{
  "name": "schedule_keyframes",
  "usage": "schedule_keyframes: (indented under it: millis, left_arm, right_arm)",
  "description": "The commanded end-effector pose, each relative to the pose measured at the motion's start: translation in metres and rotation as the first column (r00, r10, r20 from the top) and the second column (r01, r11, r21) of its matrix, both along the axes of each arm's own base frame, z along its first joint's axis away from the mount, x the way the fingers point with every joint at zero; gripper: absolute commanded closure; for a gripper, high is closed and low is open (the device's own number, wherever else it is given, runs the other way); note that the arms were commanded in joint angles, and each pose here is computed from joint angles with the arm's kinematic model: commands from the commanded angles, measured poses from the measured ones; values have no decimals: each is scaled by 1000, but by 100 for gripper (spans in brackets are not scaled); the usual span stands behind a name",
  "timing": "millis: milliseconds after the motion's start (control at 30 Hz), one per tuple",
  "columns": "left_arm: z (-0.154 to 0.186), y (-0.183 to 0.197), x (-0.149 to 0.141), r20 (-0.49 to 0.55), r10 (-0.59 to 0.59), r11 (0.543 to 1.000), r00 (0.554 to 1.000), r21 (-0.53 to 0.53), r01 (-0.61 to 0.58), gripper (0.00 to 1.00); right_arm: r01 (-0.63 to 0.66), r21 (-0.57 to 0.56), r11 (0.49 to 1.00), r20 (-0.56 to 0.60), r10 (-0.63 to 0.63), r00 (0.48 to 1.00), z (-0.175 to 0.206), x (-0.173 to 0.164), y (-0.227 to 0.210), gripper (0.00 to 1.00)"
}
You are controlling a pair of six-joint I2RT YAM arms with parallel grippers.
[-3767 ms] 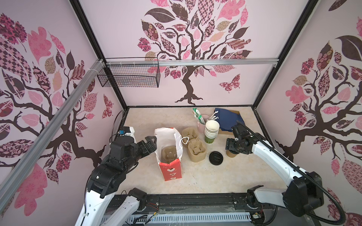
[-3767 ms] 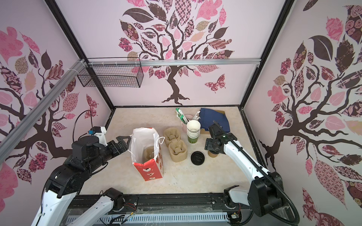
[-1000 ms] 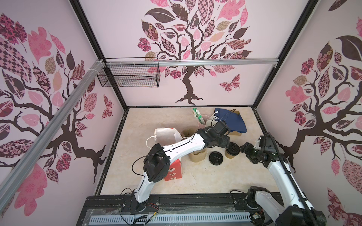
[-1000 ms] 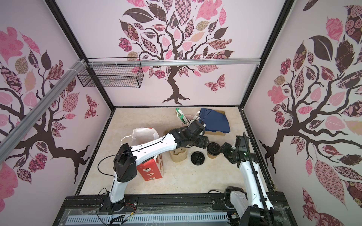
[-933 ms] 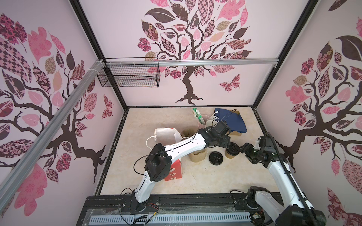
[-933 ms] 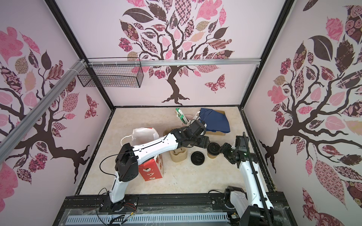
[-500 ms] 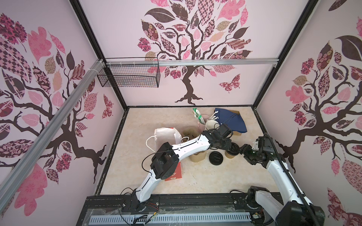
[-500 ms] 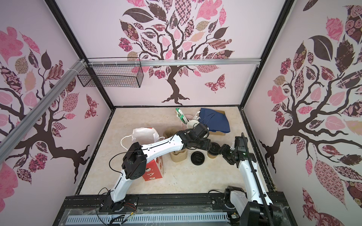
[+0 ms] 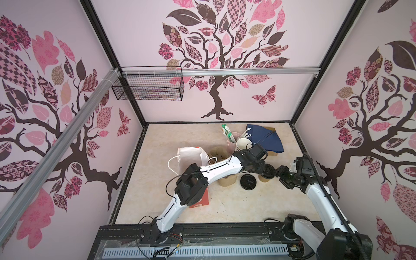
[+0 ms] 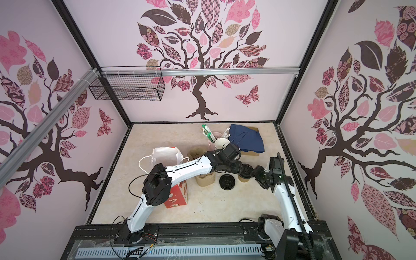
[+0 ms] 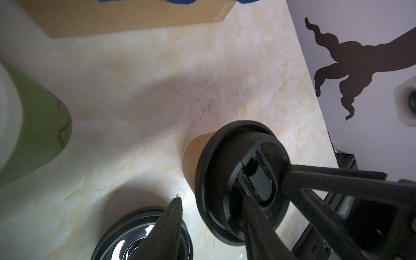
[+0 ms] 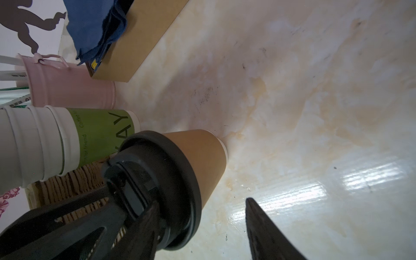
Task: Pack a coffee takeout order
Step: Press the lid on the coffee cup.
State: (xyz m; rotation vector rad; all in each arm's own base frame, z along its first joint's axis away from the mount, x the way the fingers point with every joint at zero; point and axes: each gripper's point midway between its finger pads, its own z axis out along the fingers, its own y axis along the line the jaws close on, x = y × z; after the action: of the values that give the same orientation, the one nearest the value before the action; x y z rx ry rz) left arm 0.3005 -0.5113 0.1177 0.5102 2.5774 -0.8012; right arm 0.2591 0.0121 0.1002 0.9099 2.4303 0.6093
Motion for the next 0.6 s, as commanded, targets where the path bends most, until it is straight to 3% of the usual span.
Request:
schedule_keyframes:
  millis: [0,300,567]
  left_arm:
    - [-15,-1,2,-18,0,1000,1000,21,0,56]
    - [-39,13,-7,-53,8,998,999,65,-5,59]
    - [5,-3,3,17,-29,1000,999,9,28,58]
  right_arm:
    - [24,-3,1000,-77,-24,997,-18,-14,-1,39]
    - [56,-18,998,-115,-57,992,-30,-22,-5,39]
    - [48,-24,999,-41,-48,998,-1,-9,-7,38]
